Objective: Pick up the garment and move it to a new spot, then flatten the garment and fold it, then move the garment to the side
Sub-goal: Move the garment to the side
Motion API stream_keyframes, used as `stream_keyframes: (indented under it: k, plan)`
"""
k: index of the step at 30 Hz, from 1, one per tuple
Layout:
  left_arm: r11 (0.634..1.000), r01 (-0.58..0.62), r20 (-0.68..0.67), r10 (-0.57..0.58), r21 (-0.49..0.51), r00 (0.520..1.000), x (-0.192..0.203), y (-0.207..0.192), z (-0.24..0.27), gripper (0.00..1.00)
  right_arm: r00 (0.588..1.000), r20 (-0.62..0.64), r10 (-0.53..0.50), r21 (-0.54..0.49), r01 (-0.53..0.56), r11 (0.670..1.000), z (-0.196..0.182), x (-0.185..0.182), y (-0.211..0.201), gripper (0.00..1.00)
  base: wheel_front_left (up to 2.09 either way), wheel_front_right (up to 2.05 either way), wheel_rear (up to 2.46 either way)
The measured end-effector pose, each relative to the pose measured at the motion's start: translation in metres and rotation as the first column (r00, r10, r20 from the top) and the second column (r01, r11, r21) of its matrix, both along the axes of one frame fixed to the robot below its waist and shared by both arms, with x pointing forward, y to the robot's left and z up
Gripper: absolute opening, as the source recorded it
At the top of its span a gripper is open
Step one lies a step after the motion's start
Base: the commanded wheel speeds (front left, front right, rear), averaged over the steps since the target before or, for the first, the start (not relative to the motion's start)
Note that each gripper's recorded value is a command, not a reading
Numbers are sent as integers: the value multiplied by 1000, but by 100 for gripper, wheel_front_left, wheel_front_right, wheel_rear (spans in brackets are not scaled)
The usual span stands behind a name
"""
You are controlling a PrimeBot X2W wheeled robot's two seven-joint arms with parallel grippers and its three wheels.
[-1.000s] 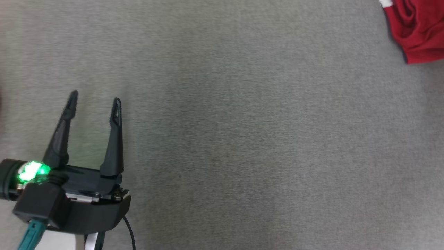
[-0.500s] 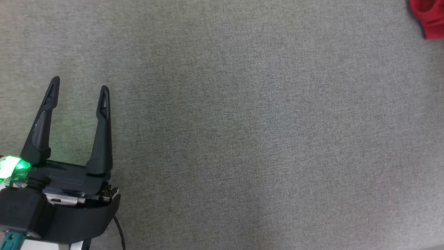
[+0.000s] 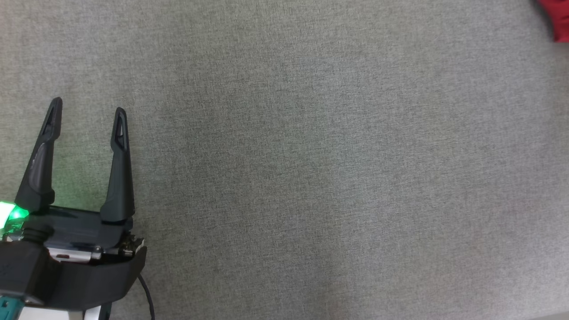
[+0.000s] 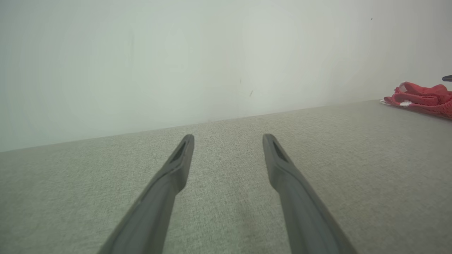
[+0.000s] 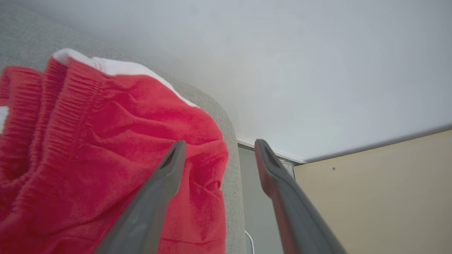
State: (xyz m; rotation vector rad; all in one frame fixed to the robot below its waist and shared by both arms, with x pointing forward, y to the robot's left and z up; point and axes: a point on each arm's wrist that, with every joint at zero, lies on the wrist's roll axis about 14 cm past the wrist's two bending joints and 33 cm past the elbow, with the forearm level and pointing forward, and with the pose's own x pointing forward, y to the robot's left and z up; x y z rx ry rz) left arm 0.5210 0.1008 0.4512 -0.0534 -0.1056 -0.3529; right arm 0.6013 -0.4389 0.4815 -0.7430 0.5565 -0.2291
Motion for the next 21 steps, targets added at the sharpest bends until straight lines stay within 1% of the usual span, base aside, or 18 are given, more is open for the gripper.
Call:
stream_keyframes:
  k: [5,8,11,13,15,18,21]
  plan:
    - [1000,-15,-11,15,-2,1000,-4,3,-1,100,996,87,14,4,-15,1000,25,2,1,100,0,0,0]
    - [999,-33,-20,33,-11,999,-7,6,-1,100,988,145,51,14,-54,998,36,2,12,100,0,0,0]
    - [998,-60,-32,60,-14,998,-12,12,0,100,961,259,93,43,-108,993,61,6,27,100,0,0,0]
    - [997,-83,-46,82,-9,996,-18,17,-1,100,945,306,116,54,-138,989,72,5,36,100,0,0,0]
    - [995,-104,-48,104,-8,993,-23,22,3,100,929,343,136,73,-170,983,78,2,48,100,0,0,0]
    - [991,-135,-54,135,-3,989,-33,31,8,100,894,418,161,113,-227,967,90,-1,70,100,0,0,0]
    - [986,-166,-68,166,-4,984,-45,39,10,100,868,465,175,150,-272,950,92,-8,90,100,0,0,0]
